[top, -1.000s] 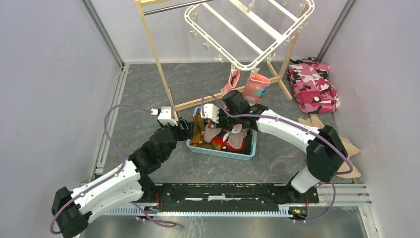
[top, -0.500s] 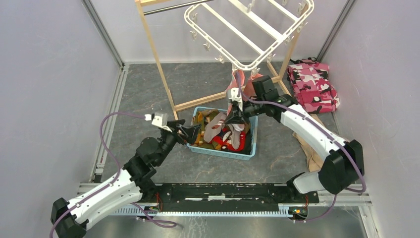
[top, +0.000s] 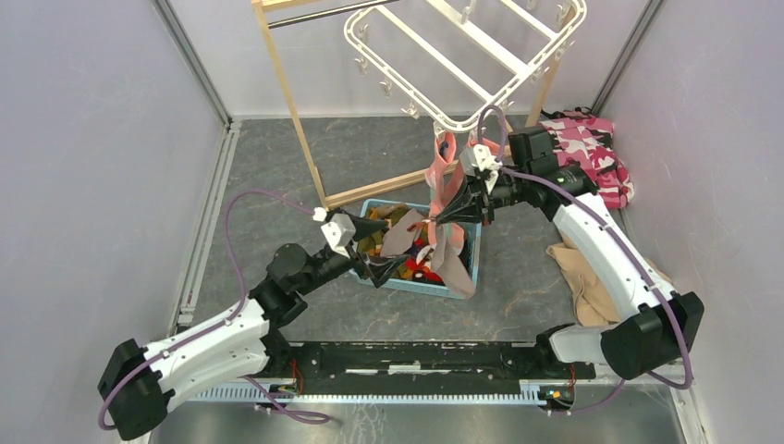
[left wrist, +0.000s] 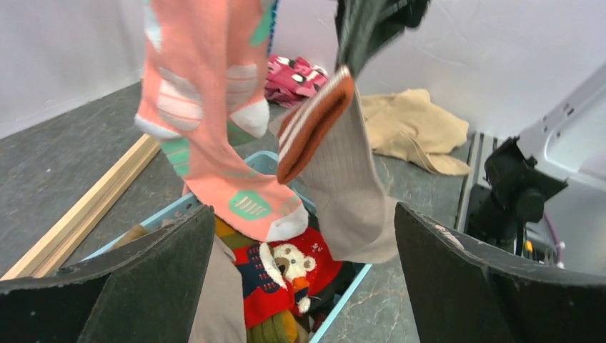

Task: Clip the socks to the hanger
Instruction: Pick up the sock from the bin.

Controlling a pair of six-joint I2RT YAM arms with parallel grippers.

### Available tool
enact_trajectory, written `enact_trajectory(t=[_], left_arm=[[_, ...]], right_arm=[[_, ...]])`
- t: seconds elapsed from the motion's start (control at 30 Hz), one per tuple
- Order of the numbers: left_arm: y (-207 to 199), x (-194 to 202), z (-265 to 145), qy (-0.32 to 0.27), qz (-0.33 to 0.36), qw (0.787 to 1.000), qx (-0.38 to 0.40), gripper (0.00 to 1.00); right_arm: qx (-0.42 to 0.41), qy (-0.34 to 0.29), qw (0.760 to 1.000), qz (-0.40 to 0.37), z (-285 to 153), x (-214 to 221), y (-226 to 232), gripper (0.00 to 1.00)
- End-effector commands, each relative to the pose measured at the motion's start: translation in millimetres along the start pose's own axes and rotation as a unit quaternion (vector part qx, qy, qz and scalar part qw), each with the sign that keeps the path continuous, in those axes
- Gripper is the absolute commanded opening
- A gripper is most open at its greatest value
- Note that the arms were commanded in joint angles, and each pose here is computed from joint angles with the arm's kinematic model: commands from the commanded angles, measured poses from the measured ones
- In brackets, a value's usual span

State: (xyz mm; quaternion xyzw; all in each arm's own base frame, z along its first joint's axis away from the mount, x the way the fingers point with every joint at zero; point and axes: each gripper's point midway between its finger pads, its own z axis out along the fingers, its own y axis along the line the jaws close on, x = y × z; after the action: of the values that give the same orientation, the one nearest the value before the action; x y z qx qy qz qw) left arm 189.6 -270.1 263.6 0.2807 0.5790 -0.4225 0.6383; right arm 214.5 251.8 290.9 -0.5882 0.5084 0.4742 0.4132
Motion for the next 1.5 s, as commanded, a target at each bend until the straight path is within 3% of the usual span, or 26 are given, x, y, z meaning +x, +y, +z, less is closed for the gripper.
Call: enact_trajectory(t=[0.0,0.37,0.5,0.67,0.77,0.8,0.87,0.93,1.07,1.13,1.3,1.4,1.47], left_arm=[[-14,-24,14,-0.034,0.110,0.991,0.065,1.00],[-14,-53,52,-0.102,0.145,0.981,0.080,1.00],[-24,-63,66,-0.126,0.133,0.977,0.111,0.93],[-36,-70,72,-0.138,0.107,0.974,0.146,0.62],[-38,-69,70,-0.138,0.104,0.973,0.152,0.24],[-38,-69,69,-0.138,0.103,0.973,0.152,0.15],[-39,-68,66,-0.136,0.103,0.974,0.151,0.04],[-39,-67,64,-0.126,0.099,0.975,0.151,0.02],[-31,-58,67,-0.054,0.065,0.989,0.123,0.02],[-22,-38,67,0.017,0.031,0.995,0.096,0.02],[-16,-23,68,0.146,-0.024,0.987,0.062,0.02],[-20,-20,67,0.182,-0.037,0.980,0.069,0.02],[-21,-23,70,0.195,-0.042,0.977,0.069,0.02]], right_arm=[[-0.010,-0.040,0.998,-0.048,-16,-47,14,0.00],[-0.010,-0.054,0.996,-0.073,-25,-66,28,0.00],[-0.010,-0.055,0.996,-0.072,-26,-65,29,0.00],[-0.006,-0.056,0.996,-0.069,-27,-63,29,0.00],[-0.004,-0.056,0.996,-0.063,-28,-60,29,0.00],[-0.001,-0.055,0.997,-0.060,-28,-58,28,0.00],[0.008,-0.049,0.997,-0.056,-29,-53,25,0.00],[0.027,-0.036,0.998,-0.053,-31,-46,18,0.01],[0.086,-0.002,0.995,-0.056,-47,-35,0,0.27],[0.104,0.013,0.992,-0.066,-54,-32,-4,0.41],[0.112,0.048,0.986,-0.116,-62,-30,2,0.76],[0.095,0.046,0.987,-0.122,-60,-26,10,0.87],[0.086,0.037,0.989,-0.118,-57,-24,12,0.89]])
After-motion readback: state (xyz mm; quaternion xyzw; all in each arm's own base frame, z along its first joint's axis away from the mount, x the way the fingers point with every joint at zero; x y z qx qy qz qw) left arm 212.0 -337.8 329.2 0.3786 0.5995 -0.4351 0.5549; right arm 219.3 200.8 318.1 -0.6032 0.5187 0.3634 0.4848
